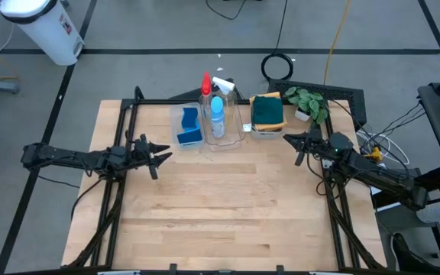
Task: Pick & Place Kitchen Items
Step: Return to Home Position
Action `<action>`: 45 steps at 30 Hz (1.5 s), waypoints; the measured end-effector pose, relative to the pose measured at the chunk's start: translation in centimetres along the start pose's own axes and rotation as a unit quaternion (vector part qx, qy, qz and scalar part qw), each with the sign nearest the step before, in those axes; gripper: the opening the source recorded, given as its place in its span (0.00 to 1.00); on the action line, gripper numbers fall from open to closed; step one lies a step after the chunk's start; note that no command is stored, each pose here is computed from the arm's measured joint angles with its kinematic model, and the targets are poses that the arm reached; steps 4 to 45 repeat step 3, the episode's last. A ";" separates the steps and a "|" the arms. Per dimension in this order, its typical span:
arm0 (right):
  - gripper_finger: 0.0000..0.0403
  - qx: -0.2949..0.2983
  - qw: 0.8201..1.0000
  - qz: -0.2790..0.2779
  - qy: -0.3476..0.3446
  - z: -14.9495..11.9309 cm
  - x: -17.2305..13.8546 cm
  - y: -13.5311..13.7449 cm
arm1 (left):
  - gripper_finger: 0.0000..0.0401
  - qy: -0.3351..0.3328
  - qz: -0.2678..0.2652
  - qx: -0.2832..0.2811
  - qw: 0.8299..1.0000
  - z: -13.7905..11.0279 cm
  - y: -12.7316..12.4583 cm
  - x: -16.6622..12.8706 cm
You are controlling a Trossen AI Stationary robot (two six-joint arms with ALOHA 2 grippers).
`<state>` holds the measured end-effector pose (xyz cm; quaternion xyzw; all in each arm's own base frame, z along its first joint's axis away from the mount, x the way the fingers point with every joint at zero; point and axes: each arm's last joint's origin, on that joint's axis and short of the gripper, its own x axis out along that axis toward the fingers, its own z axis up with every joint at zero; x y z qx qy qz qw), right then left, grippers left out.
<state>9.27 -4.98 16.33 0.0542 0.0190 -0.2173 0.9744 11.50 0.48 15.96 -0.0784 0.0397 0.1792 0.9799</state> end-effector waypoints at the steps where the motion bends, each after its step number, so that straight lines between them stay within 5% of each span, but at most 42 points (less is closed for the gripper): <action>1: 0.01 0.000 1.000 0.000 0.000 0.0 0.0 0.0 | 0.38 0.000 0.000 0.000 1.000 0.0 0.0 0.0; 45: 0.01 0.000 1.000 0.000 0.000 0.0 0.0 0.0 | 0.38 0.000 0.000 0.000 1.000 0.0 0.0 0.0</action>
